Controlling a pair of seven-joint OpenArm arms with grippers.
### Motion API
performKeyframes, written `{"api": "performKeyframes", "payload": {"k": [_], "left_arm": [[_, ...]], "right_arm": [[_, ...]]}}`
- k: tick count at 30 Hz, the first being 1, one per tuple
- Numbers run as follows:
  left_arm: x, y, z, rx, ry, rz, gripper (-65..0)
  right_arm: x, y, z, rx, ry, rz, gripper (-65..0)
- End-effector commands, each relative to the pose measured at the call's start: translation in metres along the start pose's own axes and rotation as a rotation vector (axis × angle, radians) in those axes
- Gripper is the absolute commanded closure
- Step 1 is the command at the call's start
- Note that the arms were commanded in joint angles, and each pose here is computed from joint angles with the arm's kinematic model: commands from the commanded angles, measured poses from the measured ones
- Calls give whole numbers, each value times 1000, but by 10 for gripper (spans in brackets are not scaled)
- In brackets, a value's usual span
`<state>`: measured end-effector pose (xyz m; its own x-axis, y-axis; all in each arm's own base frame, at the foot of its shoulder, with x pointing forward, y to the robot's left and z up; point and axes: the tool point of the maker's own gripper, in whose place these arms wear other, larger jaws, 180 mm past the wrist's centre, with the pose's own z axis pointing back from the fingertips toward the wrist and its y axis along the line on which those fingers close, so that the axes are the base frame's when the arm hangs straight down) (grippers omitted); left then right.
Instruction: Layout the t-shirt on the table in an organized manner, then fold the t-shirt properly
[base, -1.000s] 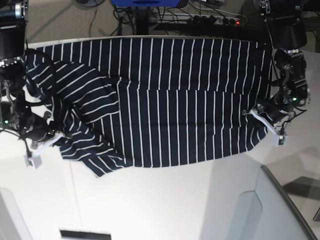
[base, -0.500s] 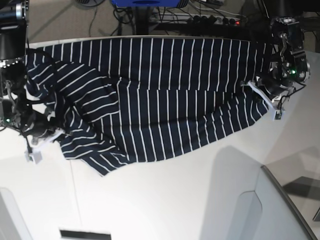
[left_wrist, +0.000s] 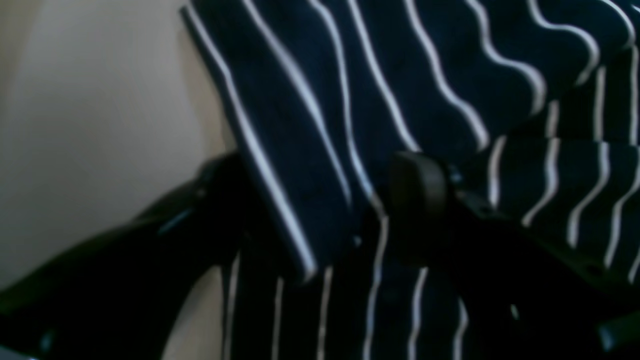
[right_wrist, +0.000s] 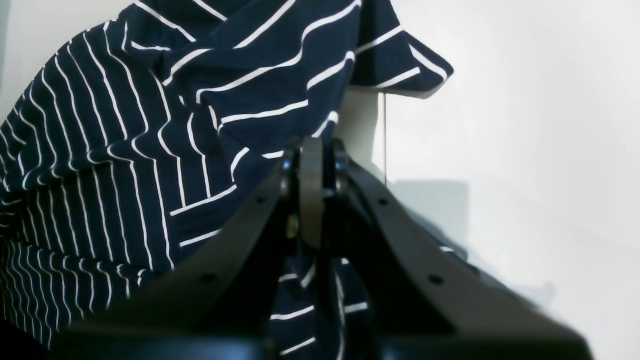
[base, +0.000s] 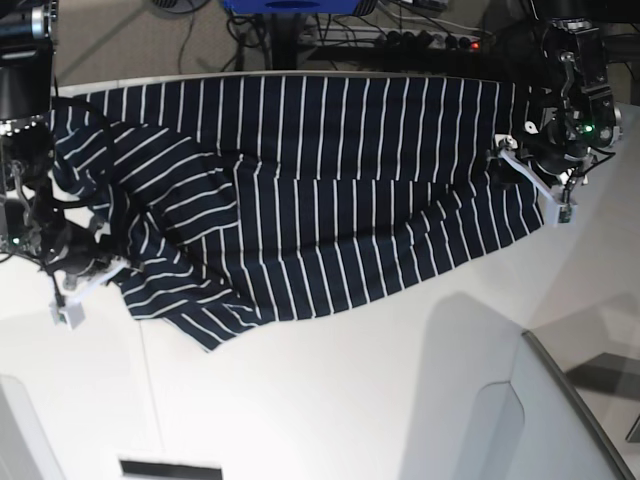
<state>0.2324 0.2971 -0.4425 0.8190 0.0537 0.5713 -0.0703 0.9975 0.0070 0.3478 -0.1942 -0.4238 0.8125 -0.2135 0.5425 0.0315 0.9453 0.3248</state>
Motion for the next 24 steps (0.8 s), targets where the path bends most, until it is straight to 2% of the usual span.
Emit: {"api": "performKeyframes", "payload": {"k": [1,5,8,10,13,18,24], "left_arm": [[14,21,9,53,-49,13,-441],[33,64,21,150,-134,152,-451],[33,95,14,188,-141,278,-451],[35,109,4,189,-124,323,-451],[42,108,-8,166,-114,343,-451],[54,103,-9,155,-139,342,-451],[80,100,-23,123,-182,395,-451]], "right_arm": [[21,2,6,10,-54,16,-2],[21,1,6,8,-53,16,-2],[21,1,6,8,-53,16,-2],[20,2,5,10,-53,15,-2],[20,2,5,10,-53,15,-2],[20,2,5,10,-51,15,-2],[21,-1,6,4,-52,18,-2]]}}
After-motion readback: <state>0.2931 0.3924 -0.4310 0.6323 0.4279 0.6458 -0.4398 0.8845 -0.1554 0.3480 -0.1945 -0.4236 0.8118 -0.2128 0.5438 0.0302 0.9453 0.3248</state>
